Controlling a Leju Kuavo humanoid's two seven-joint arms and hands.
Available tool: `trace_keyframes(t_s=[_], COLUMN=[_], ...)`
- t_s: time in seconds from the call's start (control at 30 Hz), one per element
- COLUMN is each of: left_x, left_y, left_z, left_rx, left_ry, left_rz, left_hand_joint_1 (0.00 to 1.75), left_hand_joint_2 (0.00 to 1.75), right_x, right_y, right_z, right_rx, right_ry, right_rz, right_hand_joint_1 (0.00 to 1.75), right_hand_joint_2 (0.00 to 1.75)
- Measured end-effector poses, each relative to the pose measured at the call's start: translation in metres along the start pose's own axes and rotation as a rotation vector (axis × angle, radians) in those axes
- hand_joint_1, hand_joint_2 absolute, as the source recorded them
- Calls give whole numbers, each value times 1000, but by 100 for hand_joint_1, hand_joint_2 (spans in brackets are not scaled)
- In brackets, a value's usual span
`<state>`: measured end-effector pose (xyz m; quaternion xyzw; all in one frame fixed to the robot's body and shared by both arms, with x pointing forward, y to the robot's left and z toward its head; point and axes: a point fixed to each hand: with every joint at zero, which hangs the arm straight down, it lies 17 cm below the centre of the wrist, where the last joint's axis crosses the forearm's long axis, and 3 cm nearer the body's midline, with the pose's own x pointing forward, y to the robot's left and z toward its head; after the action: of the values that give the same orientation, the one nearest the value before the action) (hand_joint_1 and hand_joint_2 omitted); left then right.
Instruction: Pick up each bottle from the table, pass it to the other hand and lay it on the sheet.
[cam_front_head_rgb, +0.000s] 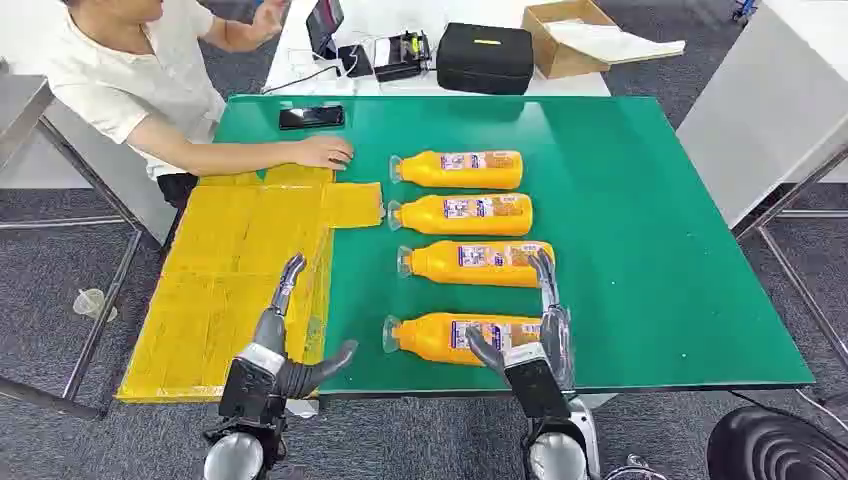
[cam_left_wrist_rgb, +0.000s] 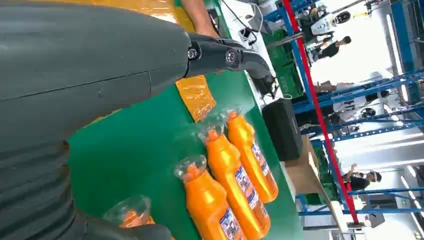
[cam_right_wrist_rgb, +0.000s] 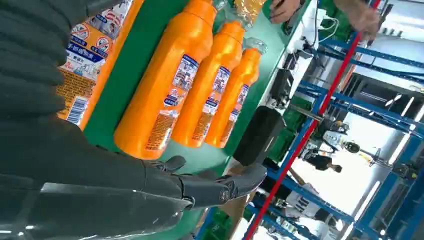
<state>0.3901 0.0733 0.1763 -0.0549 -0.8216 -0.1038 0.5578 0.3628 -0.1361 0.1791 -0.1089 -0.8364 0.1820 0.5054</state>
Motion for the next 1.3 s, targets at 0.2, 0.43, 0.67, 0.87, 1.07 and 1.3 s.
trace_keyframes(t_s=[0.2,0.43,0.67,0.87,1.07,1.3], left_x=[0,0,-1,3,2,8], left_y=[0,0,4,9,11,11], left_z=[0,0,0,-1,-1,-13], left_rx=[0,1,15,37,42,39], left_ry=[0,0,-1,-10,-6,-40], left_rz=[0,-2,-7,-15,-16,24], left_hand_joint_1=[0,0,0,0,0,0], left_hand_joint_2=[175,175,175,175,175,175], right_x=[0,-1,-6,-7,-18,-52], right_y=[0,0,0,-4,2,14], right_z=[0,1,7,18,25,33], right_rx=[0,-1,4,12,72,273], right_ry=[0,4,23,47,67,47], right_rz=[0,5,38,57,185,527], right_hand_joint_1=[0,0,0,0,0,0], right_hand_joint_2=[175,175,175,175,175,175])
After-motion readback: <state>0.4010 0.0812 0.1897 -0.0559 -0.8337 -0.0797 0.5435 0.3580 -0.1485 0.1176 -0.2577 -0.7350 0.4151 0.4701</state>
